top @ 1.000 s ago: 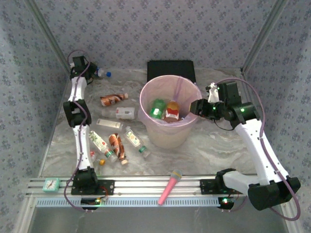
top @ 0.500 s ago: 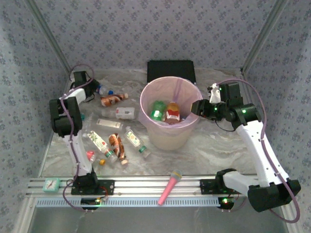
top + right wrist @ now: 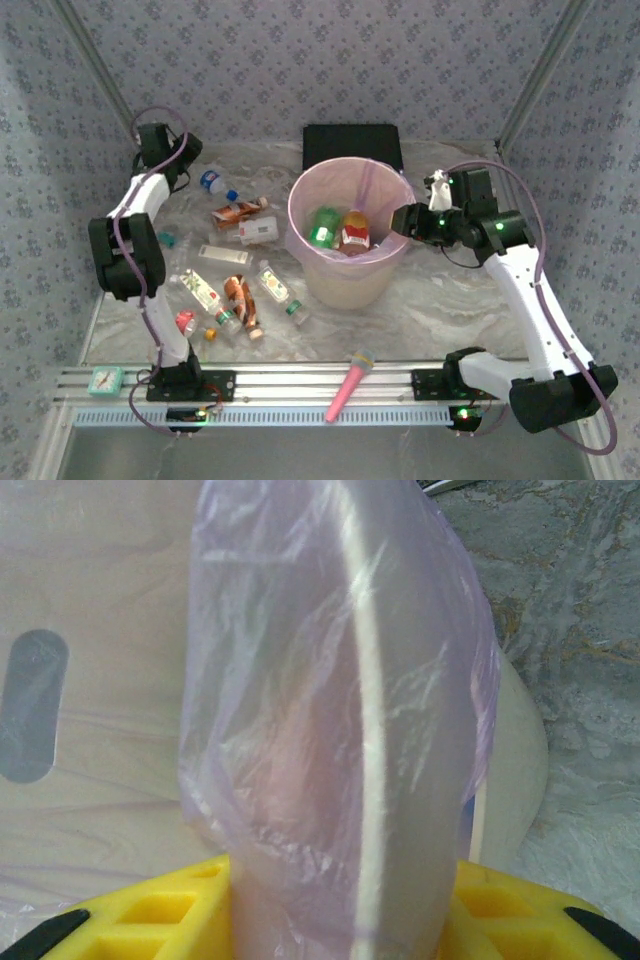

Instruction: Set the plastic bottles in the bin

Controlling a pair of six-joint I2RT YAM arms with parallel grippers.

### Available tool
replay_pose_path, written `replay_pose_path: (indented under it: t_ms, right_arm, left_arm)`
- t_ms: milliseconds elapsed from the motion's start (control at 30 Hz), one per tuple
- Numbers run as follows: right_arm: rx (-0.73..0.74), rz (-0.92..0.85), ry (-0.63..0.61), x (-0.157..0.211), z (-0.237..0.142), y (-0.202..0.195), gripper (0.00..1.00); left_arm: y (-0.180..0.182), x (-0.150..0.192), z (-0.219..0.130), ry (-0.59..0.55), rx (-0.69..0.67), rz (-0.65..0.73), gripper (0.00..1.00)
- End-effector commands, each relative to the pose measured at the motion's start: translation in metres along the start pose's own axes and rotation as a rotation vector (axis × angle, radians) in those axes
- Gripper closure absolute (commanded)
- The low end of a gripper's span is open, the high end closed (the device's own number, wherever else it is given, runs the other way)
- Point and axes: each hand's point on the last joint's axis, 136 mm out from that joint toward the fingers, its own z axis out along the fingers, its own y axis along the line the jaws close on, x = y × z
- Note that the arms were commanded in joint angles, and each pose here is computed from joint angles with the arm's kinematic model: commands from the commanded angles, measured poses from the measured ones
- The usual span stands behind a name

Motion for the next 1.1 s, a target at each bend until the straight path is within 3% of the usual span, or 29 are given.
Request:
replay_pose_path:
  t_ms: [0, 133, 233, 400, 600, 800, 1067]
  right_arm:
    - [-0.031, -0.049, -0.025, -0.007, -0.009, 0.015, 0.56]
    - [-0.018, -0.054, -0.035, -0.006, -0.013, 0.014, 0.55]
    - [-0.018, -0.059, -0.03, -0.004, -0.012, 0.013, 0.55]
    - [-0.011, -0.063, -0.027, 0.001, -0.014, 0.011, 0.54]
    - [-0.003, -0.057, -0.036, 0.004, -0.017, 0.006, 0.54]
    - [-0.005, -0.054, -0.041, 0.006, -0.019, 0.005, 0.54]
    - [-0.022, -0.054, -0.042, 0.009, -0.016, 0.004, 0.54]
  left_arm:
    - [-0.032, -0.013, -0.031, -0.013, 0.045, 0.057, 0.42]
    - [-0.019, 0.017, -0.015, 0.133, 0.011, 0.042, 0.24]
    - [-0.002, 0.044, 0.008, 0.23, -0.082, 0.113, 0.14]
    - [0.025, 0.058, 0.023, 0.235, -0.292, 0.269, 0.0]
    - [0.043, 0.078, 0.037, 0.265, -0.394, 0.315, 0.0]
    - [0.053, 0.098, 0.056, 0.307, -0.4, 0.286, 0.01]
    - [0.066, 0.113, 0.074, 0.327, -0.399, 0.226, 0.14]
